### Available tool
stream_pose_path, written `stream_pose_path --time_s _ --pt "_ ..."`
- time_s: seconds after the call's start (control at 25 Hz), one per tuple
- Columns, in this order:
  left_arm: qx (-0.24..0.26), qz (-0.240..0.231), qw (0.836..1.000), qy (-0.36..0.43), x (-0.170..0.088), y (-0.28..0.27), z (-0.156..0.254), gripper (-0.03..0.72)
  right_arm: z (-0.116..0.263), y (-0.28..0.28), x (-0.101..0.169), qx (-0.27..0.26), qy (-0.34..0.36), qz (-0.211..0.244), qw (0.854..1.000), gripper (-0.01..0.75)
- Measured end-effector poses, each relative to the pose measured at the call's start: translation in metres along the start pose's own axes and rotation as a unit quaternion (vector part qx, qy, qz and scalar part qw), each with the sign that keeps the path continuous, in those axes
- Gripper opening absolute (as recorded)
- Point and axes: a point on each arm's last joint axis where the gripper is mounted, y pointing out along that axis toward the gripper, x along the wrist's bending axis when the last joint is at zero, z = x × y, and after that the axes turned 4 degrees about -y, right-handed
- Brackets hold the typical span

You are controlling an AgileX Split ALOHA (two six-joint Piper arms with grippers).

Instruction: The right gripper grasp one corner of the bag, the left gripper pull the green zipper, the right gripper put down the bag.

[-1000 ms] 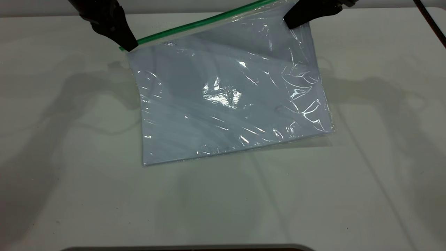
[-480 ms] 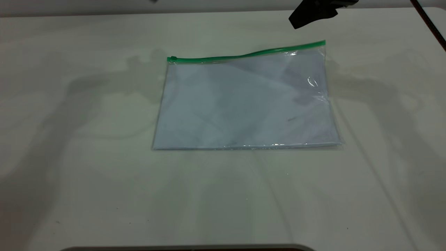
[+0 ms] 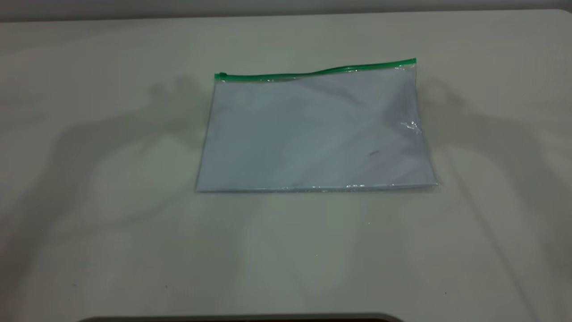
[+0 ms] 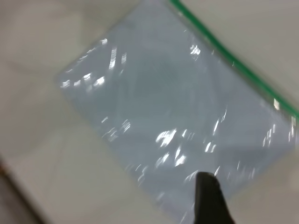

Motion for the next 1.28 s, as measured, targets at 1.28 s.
stream_pose_path --time_s 1.28 --pt "0.227 -0.148 0.922 -0.278 -0.143 -0.104 0.226 0.455 0.23 -0.097 0.176 0.085 0.239 0.179 0.951 0.439"
